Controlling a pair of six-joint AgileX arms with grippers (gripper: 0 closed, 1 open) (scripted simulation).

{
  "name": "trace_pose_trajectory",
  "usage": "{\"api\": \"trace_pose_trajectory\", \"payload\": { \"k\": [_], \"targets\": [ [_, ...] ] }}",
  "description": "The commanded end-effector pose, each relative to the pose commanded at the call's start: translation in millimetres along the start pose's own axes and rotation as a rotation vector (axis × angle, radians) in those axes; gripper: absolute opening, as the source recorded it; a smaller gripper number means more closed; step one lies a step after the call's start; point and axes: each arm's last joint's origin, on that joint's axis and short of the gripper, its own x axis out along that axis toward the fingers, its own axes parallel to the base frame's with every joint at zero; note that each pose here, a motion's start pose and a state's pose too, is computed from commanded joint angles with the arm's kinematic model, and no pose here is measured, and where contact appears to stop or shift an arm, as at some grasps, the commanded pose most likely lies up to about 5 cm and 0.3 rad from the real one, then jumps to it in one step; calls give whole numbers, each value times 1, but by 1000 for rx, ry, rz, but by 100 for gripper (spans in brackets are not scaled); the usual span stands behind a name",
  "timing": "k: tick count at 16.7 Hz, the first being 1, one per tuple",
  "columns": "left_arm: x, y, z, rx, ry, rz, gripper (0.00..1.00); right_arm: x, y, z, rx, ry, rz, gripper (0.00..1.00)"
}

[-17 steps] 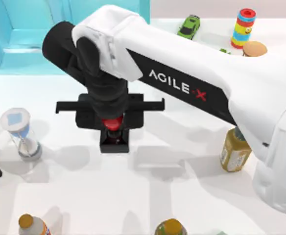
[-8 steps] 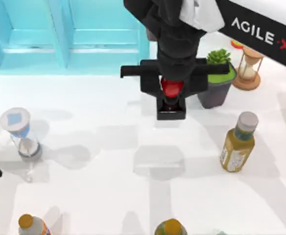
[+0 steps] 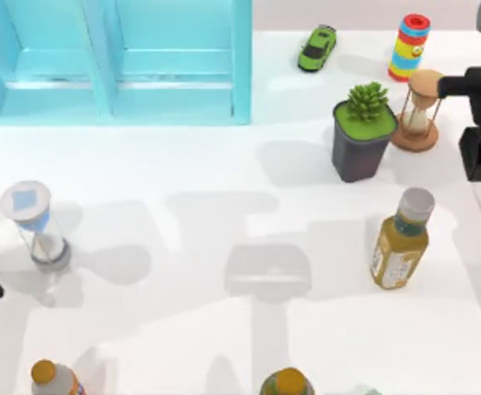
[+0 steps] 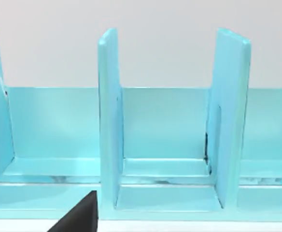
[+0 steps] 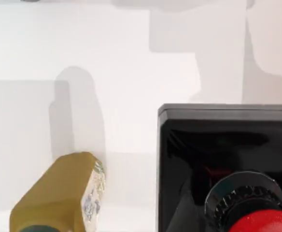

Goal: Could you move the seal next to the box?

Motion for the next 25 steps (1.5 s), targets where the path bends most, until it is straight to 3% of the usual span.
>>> {"api": "trace_pose_trajectory", "payload": {
  "k": [4,10,20,24,25],
  "targets": [
    [0,0,0,0,0,0,100,-8,-42,-23,-3,-7,9,0],
    [0,0,0,0,0,0,100,-7,-42,-24,-5,-3,8,0],
    [0,0,0,0,0,0,100,55,-43,-28,-3,-8,10,0],
    [0,0,0,0,0,0,100,56,-43,-28,-3,-7,10,0],
    [0,0,0,0,0,0,100,56,-43,-28,-3,-7,10,8]
  ]
}}
